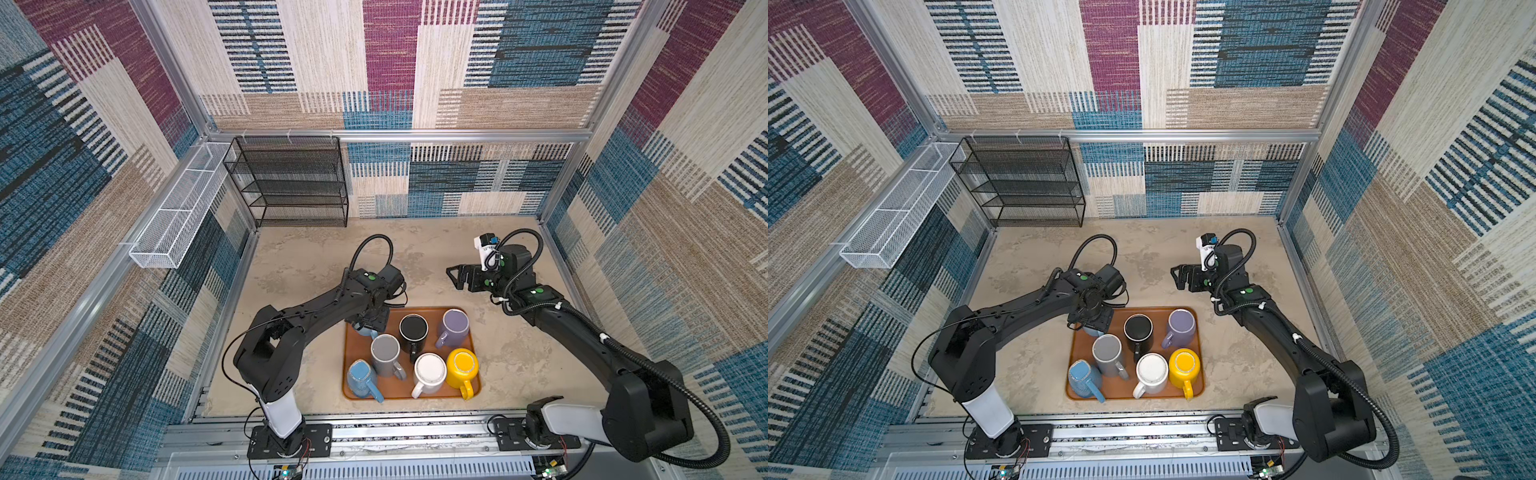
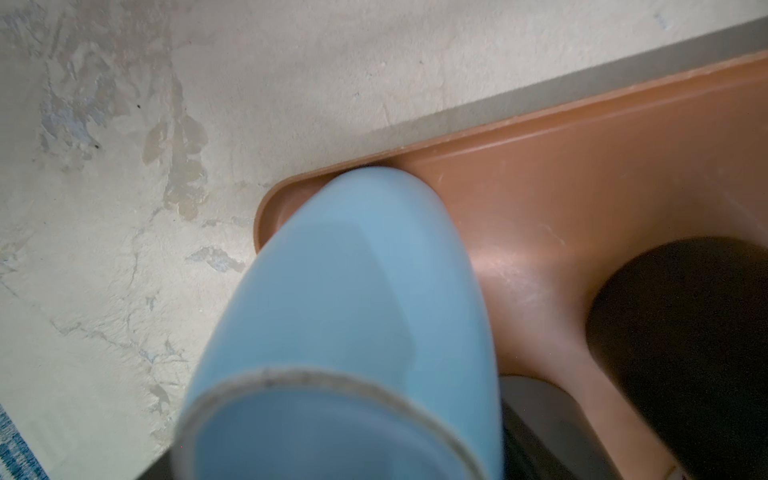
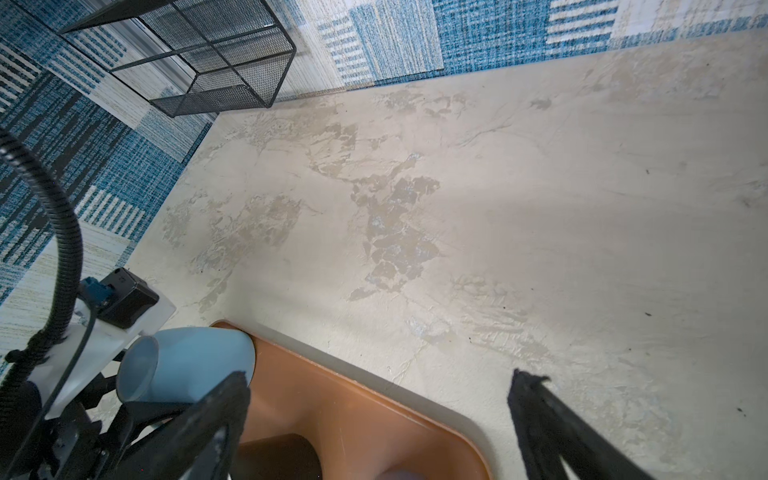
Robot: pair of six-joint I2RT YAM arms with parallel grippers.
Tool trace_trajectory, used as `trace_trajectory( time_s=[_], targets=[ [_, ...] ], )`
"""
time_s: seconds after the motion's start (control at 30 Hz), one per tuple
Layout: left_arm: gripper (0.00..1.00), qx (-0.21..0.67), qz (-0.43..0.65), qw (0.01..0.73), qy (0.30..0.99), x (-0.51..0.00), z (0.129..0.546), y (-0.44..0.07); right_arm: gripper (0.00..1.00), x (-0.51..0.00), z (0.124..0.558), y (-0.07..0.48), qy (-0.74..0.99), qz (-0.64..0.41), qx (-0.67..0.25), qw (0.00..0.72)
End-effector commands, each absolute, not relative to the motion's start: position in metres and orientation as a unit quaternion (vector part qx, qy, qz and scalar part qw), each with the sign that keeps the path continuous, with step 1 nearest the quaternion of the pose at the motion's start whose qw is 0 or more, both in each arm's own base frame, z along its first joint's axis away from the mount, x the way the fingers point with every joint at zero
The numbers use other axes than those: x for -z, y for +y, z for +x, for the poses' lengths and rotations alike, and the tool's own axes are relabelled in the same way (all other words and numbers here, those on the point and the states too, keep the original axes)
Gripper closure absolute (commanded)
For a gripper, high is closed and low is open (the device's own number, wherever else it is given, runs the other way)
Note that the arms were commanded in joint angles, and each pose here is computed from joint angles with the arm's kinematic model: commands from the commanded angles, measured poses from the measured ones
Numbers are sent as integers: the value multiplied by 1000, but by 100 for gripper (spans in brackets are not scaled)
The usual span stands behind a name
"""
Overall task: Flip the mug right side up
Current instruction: 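Lower the left gripper around the upside-down light blue mug, then close the left gripper on the light blue mug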
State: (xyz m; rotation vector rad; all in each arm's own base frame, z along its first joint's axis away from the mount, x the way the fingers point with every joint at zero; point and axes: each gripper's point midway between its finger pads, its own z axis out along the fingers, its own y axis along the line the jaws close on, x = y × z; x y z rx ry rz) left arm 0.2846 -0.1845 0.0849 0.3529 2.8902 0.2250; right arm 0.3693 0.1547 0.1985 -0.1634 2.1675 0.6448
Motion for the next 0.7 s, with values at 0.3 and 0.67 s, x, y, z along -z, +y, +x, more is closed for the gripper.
trace_trajectory(
  time_s=[0.3,0.67],
  targets=[
    [33,-89,113,111,983,-82,282,-172,0,-205,375,157,862,-68,-252,434],
    [40,-92,97,119,984,-86,279,-163,0,-206,376,161,863,-72,-251,432]
  ],
)
